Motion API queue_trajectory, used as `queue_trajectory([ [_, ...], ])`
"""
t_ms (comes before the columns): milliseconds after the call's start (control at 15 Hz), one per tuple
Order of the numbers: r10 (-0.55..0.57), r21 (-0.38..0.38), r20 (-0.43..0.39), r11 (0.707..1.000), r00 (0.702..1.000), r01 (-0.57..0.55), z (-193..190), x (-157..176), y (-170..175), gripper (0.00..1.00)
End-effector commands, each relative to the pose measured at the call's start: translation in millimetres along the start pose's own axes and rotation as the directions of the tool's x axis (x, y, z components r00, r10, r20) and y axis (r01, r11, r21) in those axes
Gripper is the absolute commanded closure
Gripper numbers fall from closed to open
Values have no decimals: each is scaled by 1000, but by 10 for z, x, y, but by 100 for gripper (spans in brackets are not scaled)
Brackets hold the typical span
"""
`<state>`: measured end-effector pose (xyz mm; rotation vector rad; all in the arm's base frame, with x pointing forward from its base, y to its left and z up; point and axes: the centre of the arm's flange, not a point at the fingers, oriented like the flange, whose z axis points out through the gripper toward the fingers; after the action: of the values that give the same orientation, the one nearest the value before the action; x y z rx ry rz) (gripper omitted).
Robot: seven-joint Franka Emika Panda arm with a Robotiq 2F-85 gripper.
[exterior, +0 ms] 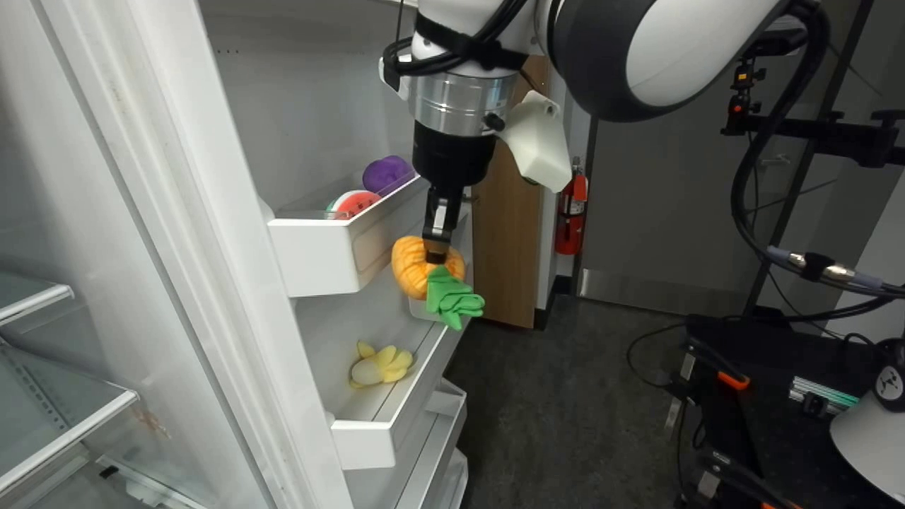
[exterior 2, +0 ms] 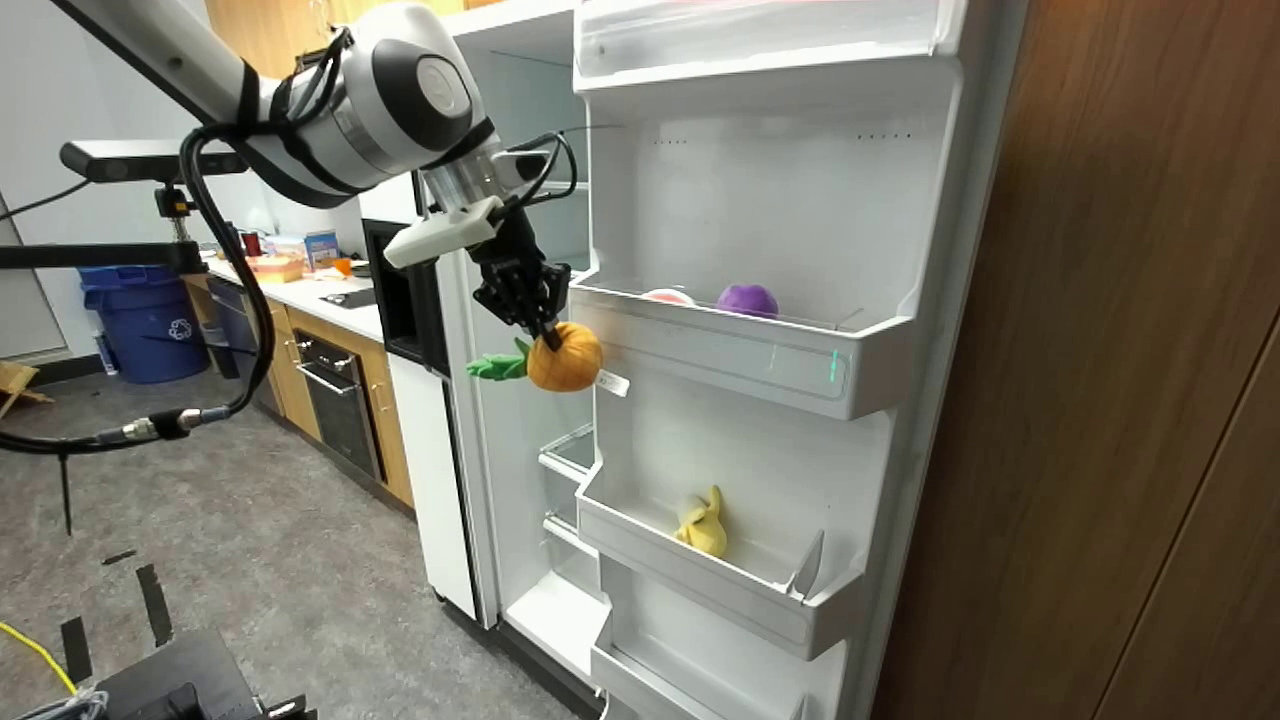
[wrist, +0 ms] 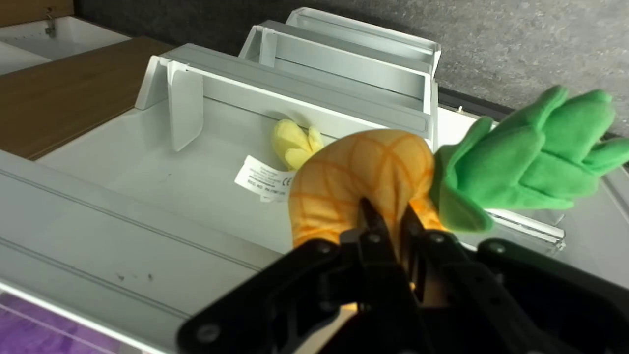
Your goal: Move the orange plush toy to the lower shelf in the fridge
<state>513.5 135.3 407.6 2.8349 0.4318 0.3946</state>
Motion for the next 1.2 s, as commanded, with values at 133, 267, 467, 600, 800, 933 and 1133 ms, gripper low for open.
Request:
queue_trajectory([
  [133, 0, 0, 0, 1000, 1000, 0, 0, 0, 0, 89],
  [267, 3, 4, -1, 1000, 1000, -3, -3, 0, -11, 97],
  [467, -1, 7, -2, 1000, 1000, 1, 11, -96, -116, 97],
  [600, -16, -5, -9, 1000, 1000, 16, 39, -199, -215, 97],
  [800, -55, -45, -32, 998, 998, 54, 131, -387, -398, 97],
  [933, -93, -102, -56, 991, 994, 87, 226, -499, -499, 97],
  [1133, -171, -196, -84, 969, 982, 152, 412, -644, -597, 97],
])
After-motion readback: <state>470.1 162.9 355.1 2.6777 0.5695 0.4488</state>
